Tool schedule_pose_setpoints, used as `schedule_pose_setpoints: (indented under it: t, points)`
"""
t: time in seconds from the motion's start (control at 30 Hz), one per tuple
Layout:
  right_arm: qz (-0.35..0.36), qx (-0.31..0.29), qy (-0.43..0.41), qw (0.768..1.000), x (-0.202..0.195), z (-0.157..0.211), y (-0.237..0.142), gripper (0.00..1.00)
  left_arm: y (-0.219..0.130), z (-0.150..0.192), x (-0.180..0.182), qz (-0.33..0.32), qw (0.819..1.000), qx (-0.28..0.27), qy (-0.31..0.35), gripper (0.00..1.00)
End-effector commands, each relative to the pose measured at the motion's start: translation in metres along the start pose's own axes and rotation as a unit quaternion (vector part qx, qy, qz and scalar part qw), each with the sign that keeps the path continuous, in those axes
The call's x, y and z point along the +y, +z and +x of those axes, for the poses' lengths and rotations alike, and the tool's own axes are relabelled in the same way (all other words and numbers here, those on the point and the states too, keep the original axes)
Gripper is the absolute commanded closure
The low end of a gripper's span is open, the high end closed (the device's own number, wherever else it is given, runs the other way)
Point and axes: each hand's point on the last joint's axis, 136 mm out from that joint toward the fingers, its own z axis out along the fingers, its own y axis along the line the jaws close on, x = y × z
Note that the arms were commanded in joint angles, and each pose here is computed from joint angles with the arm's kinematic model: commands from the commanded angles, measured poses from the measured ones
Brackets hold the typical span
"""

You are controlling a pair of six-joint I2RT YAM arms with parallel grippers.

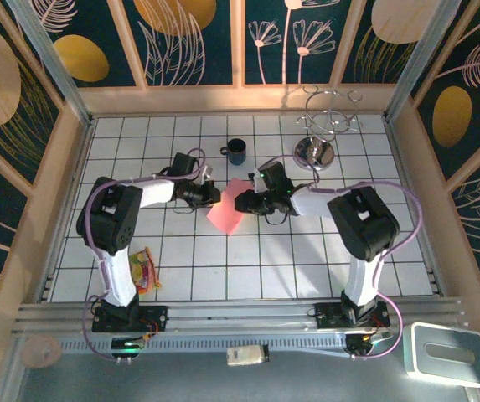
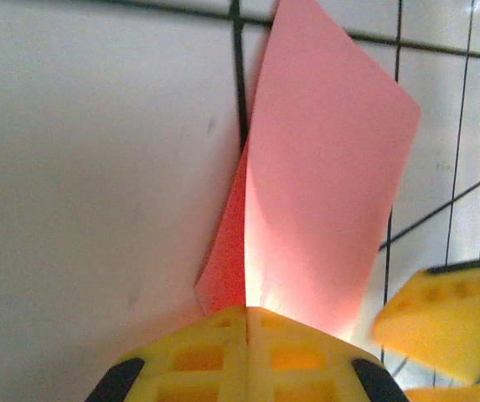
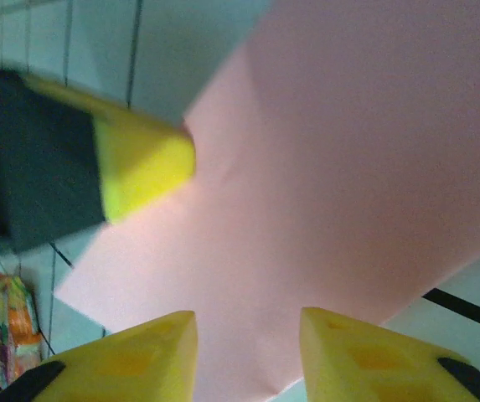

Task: Fold a paper plane with a square sheet of paper (pick it up from the middle)
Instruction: Third fold the triangle at the center of the table.

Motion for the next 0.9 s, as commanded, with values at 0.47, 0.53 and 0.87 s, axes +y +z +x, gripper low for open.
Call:
schedule_pose_setpoints:
  t: [0.47,0.53,0.87]
  points:
    - [0.101,-0.118,-0.27,0.95,0.075,0.026,0.002,0.51,-0.052,0.003,0.001,0.023,0.973,-0.138,-0.183,1.0]
    - [0.096,-0.116,-0.283,0.947,0.082,0.034,0.009,0.47,-0.051,0.002,0.001,0.024,0.973,-0.138,-0.185,1.0]
    - [0.136,-0.123,-0.327,0.927,0.074,0.037,0.035,0.36,-0.049,0.001,-0.001,0.027,0.973,-0.132,-0.189,1.0]
